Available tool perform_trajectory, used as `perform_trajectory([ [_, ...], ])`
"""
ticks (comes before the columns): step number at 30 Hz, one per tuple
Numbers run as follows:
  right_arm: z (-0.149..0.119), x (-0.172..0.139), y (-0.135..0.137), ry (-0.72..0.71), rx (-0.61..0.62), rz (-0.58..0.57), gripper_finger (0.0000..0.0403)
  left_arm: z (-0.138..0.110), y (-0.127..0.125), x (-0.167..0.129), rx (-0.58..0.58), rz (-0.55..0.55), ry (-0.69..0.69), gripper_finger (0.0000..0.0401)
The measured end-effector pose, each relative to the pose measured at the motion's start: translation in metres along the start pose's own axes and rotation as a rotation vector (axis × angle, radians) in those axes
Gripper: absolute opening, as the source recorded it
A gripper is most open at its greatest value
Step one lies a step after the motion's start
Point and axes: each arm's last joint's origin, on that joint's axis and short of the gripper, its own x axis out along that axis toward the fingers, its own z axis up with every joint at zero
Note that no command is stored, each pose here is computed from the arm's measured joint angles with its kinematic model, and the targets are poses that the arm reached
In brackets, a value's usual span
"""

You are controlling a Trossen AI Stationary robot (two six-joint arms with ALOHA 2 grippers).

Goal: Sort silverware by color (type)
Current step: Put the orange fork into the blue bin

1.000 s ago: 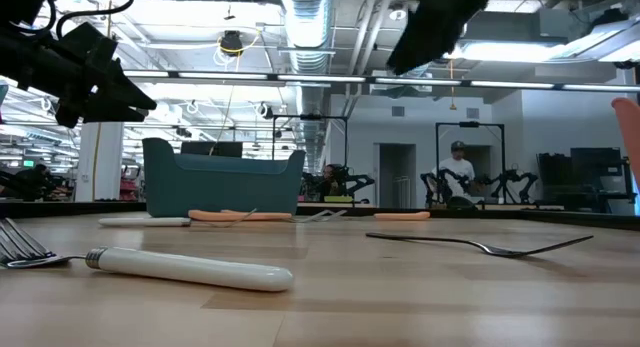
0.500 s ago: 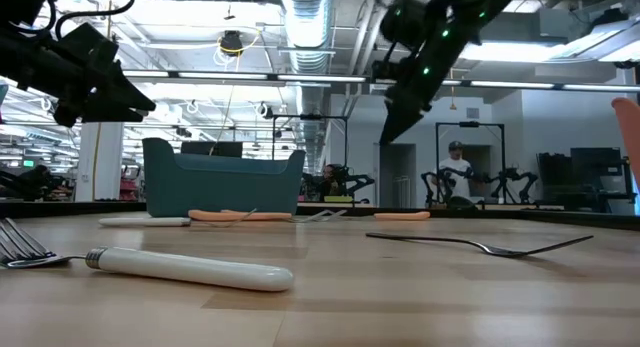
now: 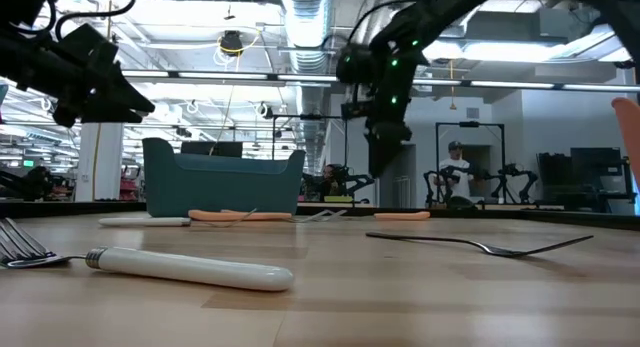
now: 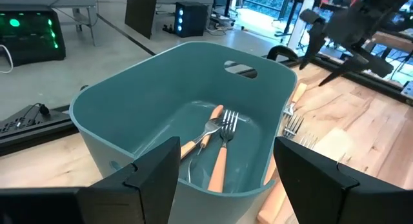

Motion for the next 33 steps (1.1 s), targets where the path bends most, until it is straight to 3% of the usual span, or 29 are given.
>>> perform_trajectory([
  [8,-0.007,0.038,-0.005,0.111,-0.04,0.053,0.027,0.0,0.0,0.0,-0.001,0.001,0.001,0.0235],
  [14,-0.006,0.045,-0.015,0.033,-0.034,0.082,0.027,0.0,0.0,0.0,-0.001,0.001,0.001,0.0235],
  [26,-0.006,0.049,-0.018,0.003,-0.05,0.095,0.0269,0.0,0.0,0.0,-0.001,0.002,0.001,0.0235],
  [33,-0.01,0.072,-0.014,0.044,-0.049,0.141,0.0269,0.0,0.0,0.0,-0.001,0.002,0.001,0.0235],
])
